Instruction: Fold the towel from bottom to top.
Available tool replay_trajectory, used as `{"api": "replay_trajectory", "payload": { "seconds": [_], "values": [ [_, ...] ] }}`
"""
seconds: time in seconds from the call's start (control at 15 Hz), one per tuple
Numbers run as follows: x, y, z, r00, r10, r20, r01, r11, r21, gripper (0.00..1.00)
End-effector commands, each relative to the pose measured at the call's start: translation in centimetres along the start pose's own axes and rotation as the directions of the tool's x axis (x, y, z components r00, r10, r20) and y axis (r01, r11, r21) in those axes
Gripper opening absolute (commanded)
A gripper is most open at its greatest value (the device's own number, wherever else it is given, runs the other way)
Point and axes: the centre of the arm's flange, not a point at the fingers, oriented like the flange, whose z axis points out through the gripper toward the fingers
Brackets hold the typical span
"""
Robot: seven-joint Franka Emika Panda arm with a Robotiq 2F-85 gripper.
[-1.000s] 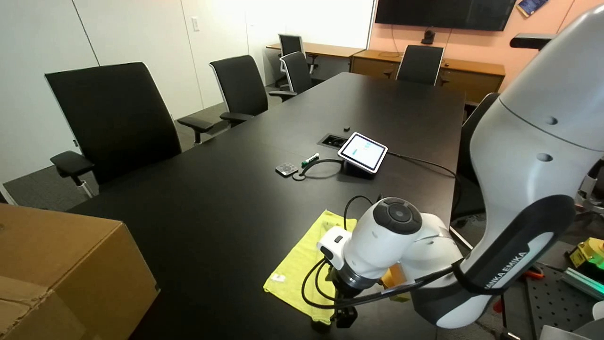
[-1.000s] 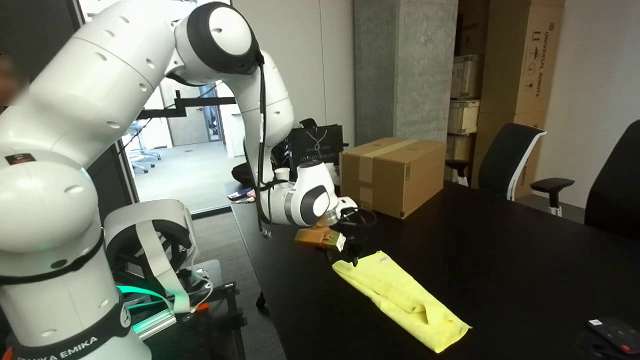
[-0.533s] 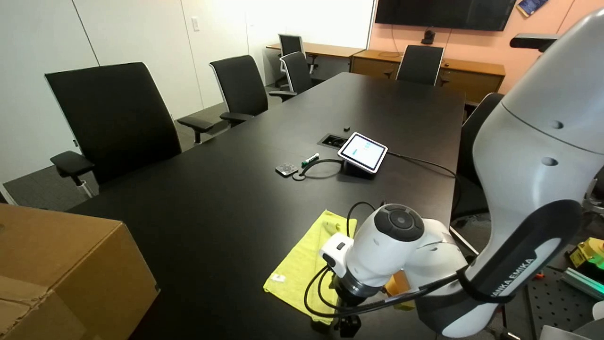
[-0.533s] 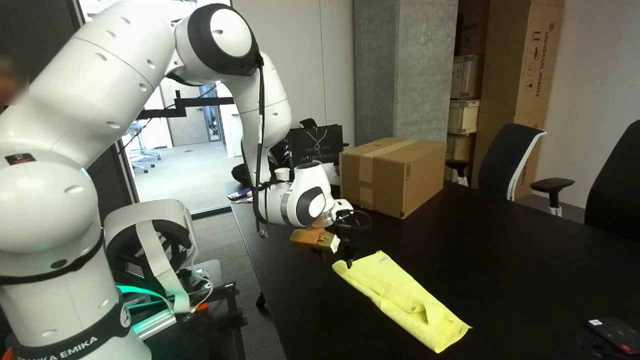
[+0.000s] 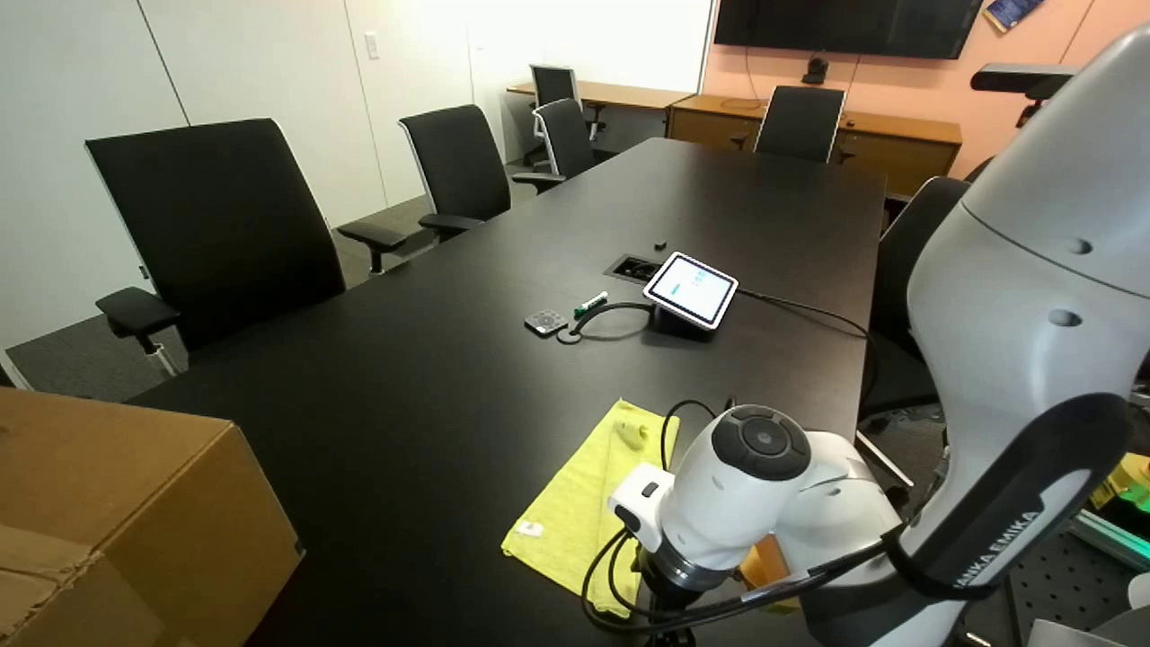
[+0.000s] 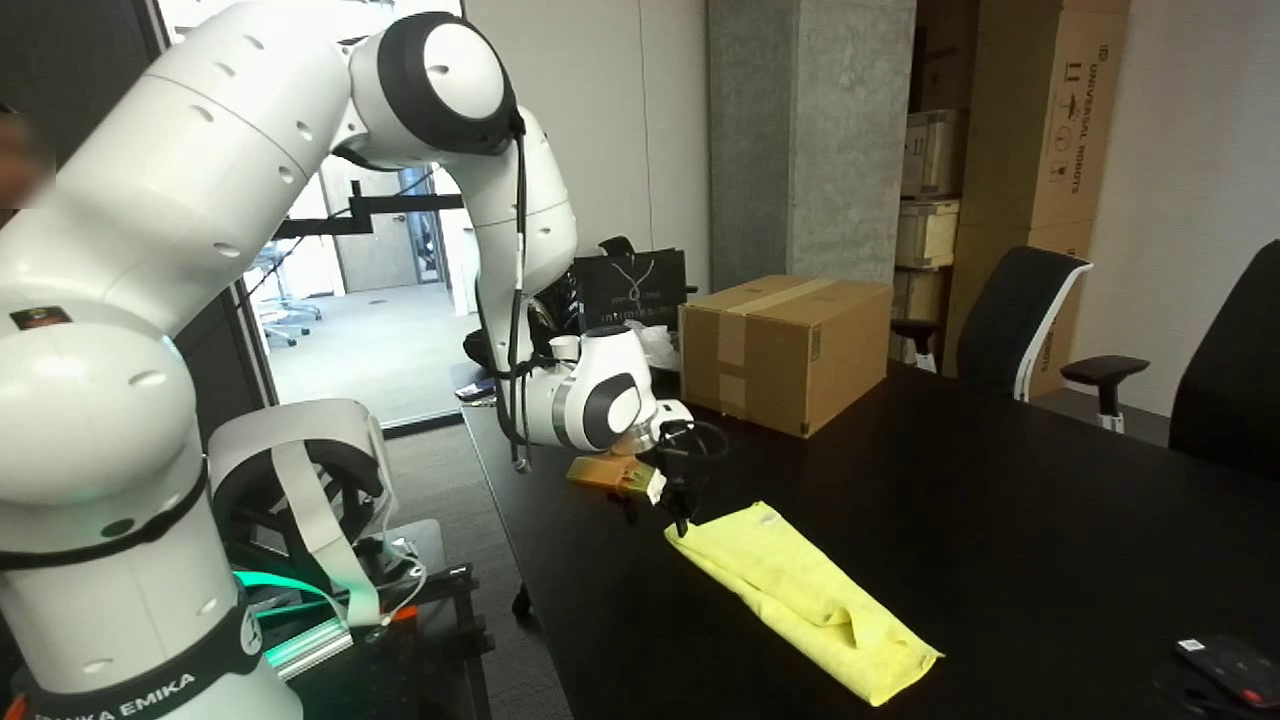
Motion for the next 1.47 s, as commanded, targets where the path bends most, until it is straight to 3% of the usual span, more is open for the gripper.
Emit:
{"api": "replay_trajectory", "payload": {
  "seconds": [0.0,1.4],
  "values": [
    [0.2,-0.1,-0.1,1.000,0.008,0.012,-0.008,1.000,-0.004,1.00],
    [1.7,3.3,1.3,0.999,0.050,0.007,-0.050,0.998,-0.041,1.00]
  ]
}}
